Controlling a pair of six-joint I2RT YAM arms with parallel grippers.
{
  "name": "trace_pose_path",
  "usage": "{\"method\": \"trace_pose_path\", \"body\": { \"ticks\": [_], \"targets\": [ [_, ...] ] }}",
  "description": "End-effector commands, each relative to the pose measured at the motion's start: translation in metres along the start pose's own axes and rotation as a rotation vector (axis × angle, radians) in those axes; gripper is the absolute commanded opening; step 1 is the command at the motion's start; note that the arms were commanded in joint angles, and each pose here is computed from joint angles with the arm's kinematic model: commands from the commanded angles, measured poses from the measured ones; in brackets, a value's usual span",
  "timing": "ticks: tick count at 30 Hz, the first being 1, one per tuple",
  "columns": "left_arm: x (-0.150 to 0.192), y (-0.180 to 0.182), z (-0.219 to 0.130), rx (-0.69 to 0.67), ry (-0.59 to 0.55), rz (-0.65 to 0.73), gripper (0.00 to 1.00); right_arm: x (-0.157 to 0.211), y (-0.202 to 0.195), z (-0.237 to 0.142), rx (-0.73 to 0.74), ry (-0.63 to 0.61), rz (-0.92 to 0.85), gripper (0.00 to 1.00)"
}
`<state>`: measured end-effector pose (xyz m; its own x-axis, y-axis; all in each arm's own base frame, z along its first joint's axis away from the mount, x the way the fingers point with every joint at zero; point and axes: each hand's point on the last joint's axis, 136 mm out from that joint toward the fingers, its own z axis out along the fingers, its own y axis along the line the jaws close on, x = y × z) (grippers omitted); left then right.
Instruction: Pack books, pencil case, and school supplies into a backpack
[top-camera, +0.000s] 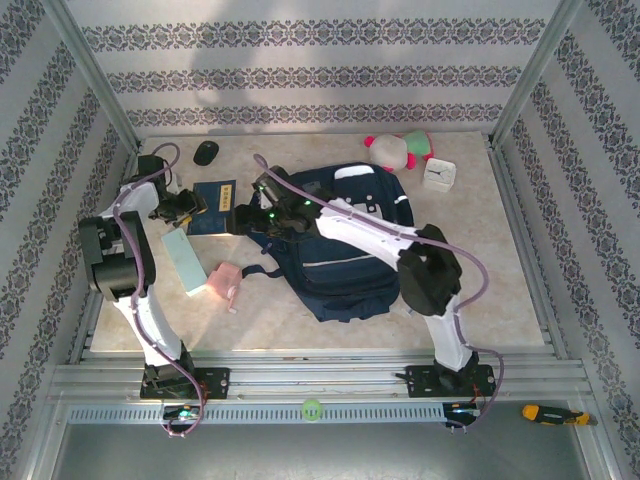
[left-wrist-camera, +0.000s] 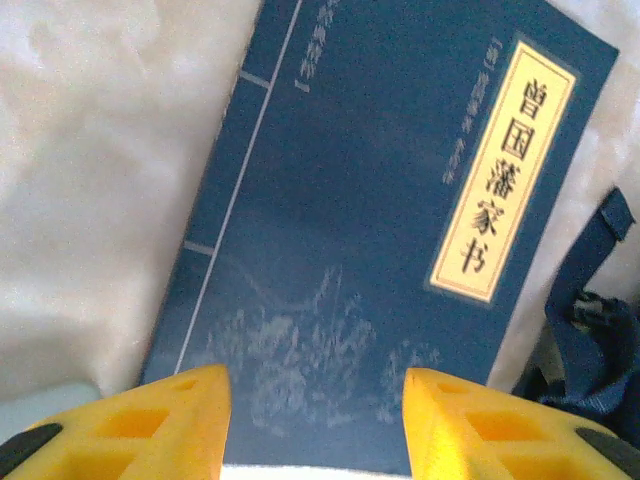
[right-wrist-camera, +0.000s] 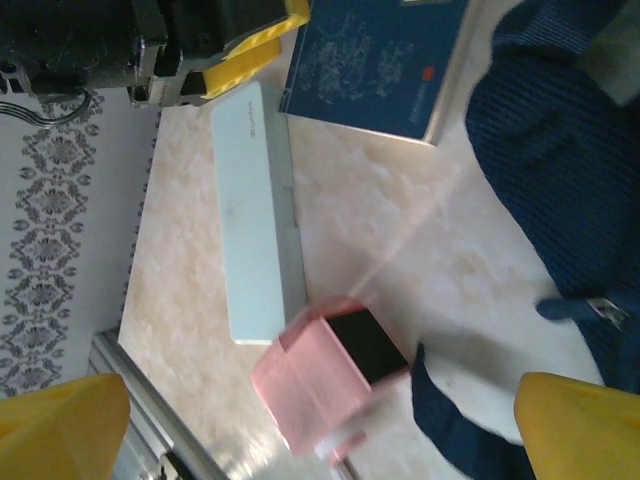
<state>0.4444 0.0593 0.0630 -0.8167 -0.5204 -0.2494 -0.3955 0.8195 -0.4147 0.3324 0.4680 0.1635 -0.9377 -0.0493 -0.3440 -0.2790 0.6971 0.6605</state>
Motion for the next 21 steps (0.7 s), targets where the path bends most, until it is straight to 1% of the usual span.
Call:
{"method": "trace_pose_path", "body": {
  "ticks": [1,2,4,6,8,11,14,16,19,21],
  "targets": [
    [-0.024,0.002,-0.003,0.005,-0.039,0.030,0.46,-0.016,0.027,0.019,-0.079,-0.044,0.004,0.98],
    [-0.027,0.004,-0.001,-0.006,-0.041,0.033,0.46,-0.017,0.026,0.025,-0.073,-0.046,0.004,0.97],
    [-0.032,0.008,0.001,-0.026,-0.044,0.045,0.45,-0.019,0.018,0.039,-0.049,-0.049,0.032,0.89],
    [-0.034,0.015,0.004,-0.049,-0.040,0.059,0.45,-0.021,0.007,0.053,-0.022,-0.049,0.078,0.80],
    [-0.035,0.021,0.008,-0.063,-0.028,0.057,0.45,-0.022,-0.004,0.066,-0.006,-0.034,0.147,0.65],
    [-0.036,0.027,0.013,-0.065,-0.013,0.050,0.45,-0.028,-0.014,0.084,0.008,-0.049,0.155,0.52],
    [-0.036,0.028,0.017,-0.059,0.006,0.056,0.44,-0.038,-0.029,0.095,0.071,-0.097,0.145,0.48],
    [-0.036,0.030,0.019,-0.059,0.018,0.062,0.44,-0.043,-0.038,0.102,0.098,-0.113,0.144,0.47],
    [-0.035,0.032,0.022,-0.063,0.033,0.066,0.43,-0.048,-0.050,0.112,0.119,-0.115,0.157,0.43],
    [-0.033,0.033,0.024,-0.060,0.042,0.068,0.42,-0.049,-0.061,0.118,0.159,-0.108,0.155,0.42]
  ]
}}
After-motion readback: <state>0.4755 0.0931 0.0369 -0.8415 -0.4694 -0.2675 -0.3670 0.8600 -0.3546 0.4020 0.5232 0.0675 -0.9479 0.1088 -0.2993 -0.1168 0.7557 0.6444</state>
